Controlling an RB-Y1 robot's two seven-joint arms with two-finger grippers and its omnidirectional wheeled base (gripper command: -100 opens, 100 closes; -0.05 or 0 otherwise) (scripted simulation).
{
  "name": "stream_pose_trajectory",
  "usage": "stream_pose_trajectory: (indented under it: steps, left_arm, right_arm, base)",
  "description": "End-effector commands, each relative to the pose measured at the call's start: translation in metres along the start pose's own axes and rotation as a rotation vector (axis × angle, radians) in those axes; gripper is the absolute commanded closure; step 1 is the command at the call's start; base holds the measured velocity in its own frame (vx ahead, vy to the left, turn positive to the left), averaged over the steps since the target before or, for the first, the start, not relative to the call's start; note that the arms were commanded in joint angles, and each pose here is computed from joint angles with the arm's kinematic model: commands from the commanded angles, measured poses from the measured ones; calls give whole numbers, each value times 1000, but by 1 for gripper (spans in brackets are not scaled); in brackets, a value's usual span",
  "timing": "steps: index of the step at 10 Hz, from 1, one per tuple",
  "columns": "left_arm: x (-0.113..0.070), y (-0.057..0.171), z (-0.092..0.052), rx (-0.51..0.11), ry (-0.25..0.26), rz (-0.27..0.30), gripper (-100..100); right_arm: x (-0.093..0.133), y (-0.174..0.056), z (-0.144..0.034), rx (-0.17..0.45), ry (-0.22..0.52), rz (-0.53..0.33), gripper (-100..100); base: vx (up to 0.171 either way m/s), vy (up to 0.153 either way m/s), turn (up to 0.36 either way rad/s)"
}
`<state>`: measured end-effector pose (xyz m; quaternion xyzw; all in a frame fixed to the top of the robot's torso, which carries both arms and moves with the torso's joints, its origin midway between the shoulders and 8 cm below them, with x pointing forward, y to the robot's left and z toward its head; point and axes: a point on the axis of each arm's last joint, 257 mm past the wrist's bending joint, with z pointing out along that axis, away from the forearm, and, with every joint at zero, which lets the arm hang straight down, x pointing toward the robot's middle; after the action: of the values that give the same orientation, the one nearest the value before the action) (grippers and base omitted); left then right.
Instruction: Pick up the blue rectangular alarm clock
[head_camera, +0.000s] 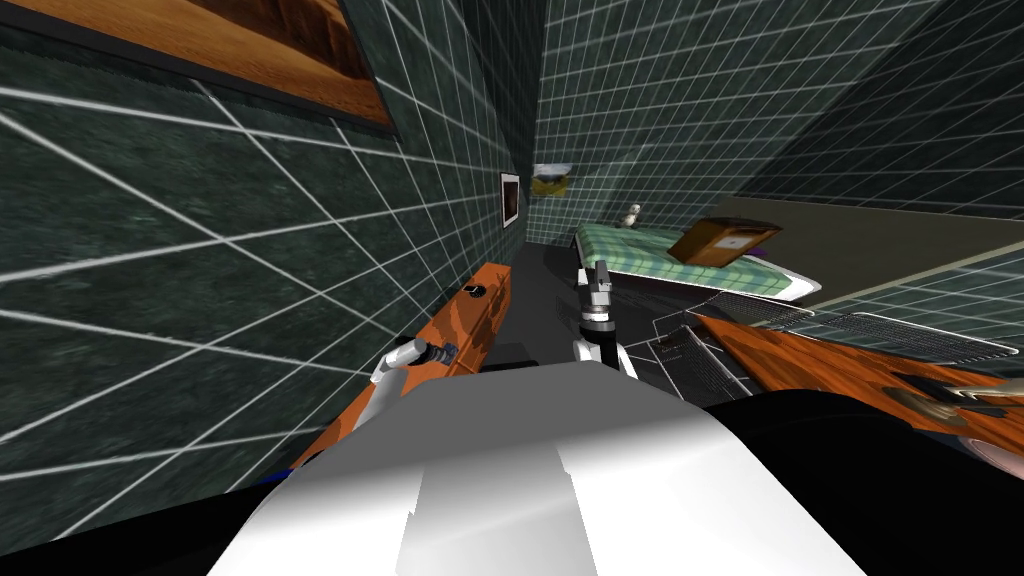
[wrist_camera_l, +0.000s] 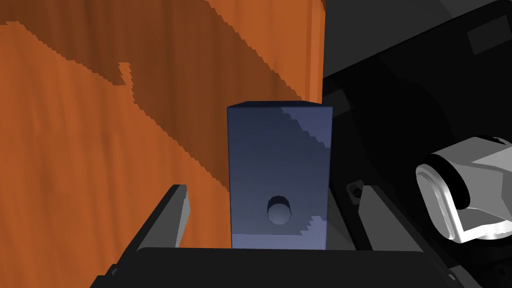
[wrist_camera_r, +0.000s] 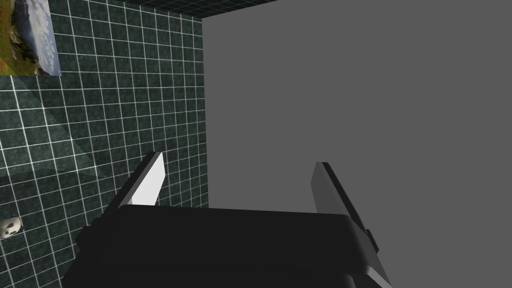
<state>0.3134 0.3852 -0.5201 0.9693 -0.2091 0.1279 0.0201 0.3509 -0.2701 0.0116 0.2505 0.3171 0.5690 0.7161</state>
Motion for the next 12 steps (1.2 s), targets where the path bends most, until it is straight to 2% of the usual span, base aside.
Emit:
stream_pose_trajectory:
  steps: [1, 3, 4, 5, 9, 10, 11, 12]
  left_arm:
    - [-2, 4, 9, 2, 2, 3, -100]
    - [-5, 10, 17, 2, 2, 6, -100]
    - [-6, 8, 14, 0, 1, 4, -100]
    - [-6, 8, 15, 2, 2, 5, 100]
    - [-6, 9, 15, -1, 2, 5, 100]
    - [-6, 9, 15, -1, 2, 5, 0]
    - [-1, 3, 7, 2, 2, 3, 100]
    - [-1, 2, 4, 2, 2, 2, 100]
  right_arm:
    - [0, 0, 0, 0, 0, 0, 0]
    - [0, 0, 0, 0, 0, 0, 0]
    - [0, 0, 0, 0, 0, 0, 0]
    - [0, 0, 0, 0, 0, 0, 0]
    - [0, 0, 0, 0, 0, 0, 0]
    - [0, 0, 0, 0, 0, 0, 0]
    - [0, 0, 0, 0, 0, 0, 0]
    - [0, 0, 0, 0, 0, 0, 0]
  base:
    - [41, 14, 15]
    - [42, 14, 10]
    - [16, 8, 1]
    - [0, 0, 0]
    - [0, 0, 0]
    - [0, 0, 0]
    - [-31, -14, -18]
    - [-40, -20, -14]
